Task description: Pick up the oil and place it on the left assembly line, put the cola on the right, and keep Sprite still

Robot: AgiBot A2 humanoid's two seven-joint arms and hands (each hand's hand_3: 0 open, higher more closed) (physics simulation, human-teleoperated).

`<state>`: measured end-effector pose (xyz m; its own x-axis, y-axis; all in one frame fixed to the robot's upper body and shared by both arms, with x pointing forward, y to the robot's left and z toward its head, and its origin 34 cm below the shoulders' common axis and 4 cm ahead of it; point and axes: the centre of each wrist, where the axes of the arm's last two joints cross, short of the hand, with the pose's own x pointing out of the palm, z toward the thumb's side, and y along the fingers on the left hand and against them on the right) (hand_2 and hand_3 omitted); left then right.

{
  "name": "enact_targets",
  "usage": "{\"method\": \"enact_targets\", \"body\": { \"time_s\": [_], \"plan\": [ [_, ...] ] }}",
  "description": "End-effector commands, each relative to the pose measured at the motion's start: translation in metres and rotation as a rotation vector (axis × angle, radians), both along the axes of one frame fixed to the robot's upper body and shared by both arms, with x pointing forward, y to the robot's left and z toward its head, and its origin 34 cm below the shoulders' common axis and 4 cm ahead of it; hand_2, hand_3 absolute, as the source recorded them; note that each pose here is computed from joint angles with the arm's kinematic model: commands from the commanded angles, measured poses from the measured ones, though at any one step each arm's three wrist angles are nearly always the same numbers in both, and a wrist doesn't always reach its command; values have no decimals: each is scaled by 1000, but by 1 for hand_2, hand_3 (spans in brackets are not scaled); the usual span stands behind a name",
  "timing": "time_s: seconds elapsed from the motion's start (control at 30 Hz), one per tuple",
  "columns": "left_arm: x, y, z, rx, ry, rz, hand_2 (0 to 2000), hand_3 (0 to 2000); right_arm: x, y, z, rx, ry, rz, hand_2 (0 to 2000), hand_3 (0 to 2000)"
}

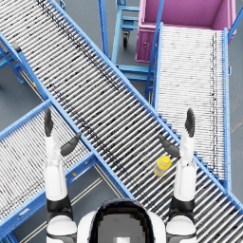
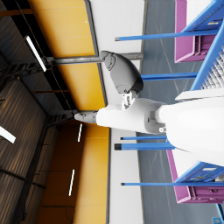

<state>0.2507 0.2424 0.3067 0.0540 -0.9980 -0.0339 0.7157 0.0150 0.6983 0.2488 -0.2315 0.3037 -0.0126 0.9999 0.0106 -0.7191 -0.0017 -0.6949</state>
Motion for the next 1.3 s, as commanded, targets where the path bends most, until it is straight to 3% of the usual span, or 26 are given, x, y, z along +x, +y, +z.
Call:
{"method": "enact_targets", "body": {
  "time_s": [0.03, 1.3],
  "plan": [
    [0, 0, 5, 3, -20, -1, 0, 0, -1, 0, 3, 0, -13, -2, 0, 0],
    [-7, -4, -4, -22, -4, -7, 0, 0, -10, 9, -13, 22, 30, 26, 0, 0]
  ]
}}
